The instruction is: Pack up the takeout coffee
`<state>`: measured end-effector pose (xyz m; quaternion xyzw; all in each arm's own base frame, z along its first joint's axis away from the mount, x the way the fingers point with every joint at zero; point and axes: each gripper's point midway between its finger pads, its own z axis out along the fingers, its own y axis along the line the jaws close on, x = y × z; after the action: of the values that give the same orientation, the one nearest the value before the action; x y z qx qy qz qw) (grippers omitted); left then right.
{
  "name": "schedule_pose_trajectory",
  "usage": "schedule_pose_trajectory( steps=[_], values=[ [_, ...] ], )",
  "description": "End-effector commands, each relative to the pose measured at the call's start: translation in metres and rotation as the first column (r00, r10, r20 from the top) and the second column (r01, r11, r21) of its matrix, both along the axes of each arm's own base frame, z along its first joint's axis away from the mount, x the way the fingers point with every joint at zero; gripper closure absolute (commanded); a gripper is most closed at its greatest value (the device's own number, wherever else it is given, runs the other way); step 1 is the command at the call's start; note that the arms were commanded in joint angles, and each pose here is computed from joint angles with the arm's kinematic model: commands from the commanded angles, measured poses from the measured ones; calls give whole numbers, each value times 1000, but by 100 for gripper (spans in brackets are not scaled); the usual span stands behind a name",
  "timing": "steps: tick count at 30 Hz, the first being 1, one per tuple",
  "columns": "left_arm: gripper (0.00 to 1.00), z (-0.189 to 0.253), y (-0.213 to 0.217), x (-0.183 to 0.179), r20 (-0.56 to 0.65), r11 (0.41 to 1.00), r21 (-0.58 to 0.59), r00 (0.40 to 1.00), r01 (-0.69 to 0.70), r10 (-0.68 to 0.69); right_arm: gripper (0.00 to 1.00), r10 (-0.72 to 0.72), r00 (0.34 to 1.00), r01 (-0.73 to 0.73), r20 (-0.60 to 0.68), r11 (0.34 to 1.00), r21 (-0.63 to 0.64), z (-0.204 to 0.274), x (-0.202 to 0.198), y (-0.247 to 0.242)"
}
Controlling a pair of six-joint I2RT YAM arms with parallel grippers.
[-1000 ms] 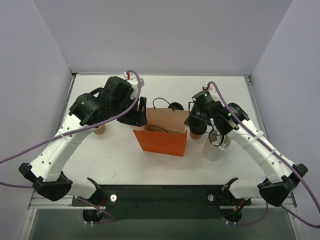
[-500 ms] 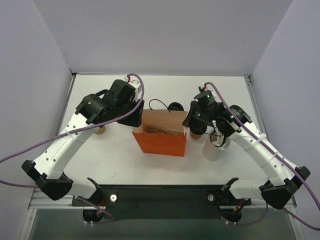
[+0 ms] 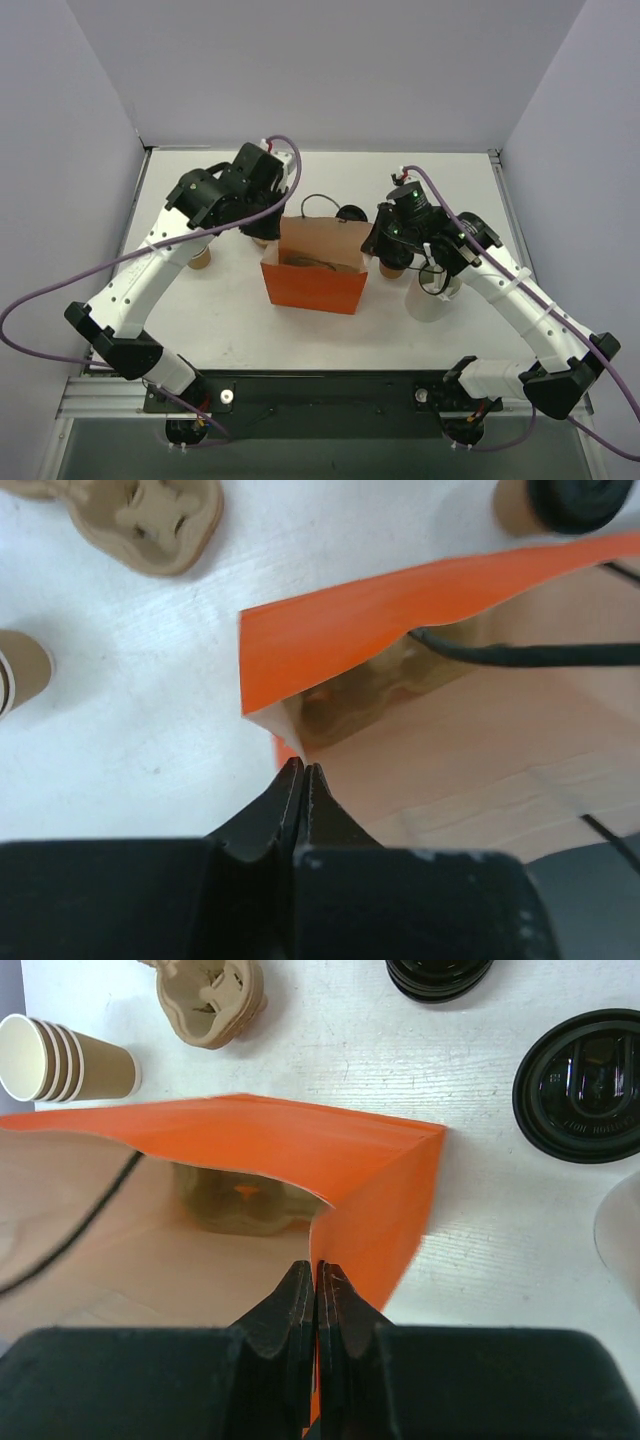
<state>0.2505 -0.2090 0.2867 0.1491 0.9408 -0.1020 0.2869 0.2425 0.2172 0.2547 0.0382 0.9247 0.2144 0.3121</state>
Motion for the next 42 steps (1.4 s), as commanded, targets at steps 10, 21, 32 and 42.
schedule_pose_trajectory(
  steps=[10, 21, 32, 42],
  values=[
    [100, 42, -8, -13, -42, 990, -136, 998, -41, 36, 100, -59, 998, 56, 37, 996, 69, 4, 11, 3],
    [100, 38, -5, -4, -58, 982, -172, 996, -83, 74, 100, -54, 998, 57, -33, 995, 87, -13, 5, 10],
    [100, 21, 8, -5, -44, 984, -110, 990, -137, 133, 100, -118, 992, 117, 38, 993, 23, -2, 7, -10],
    [100, 35, 13, -8, -61, 986, -105, 991, -128, 122, 100, -105, 994, 104, 15, 993, 53, -1, 11, -2]
  ],
)
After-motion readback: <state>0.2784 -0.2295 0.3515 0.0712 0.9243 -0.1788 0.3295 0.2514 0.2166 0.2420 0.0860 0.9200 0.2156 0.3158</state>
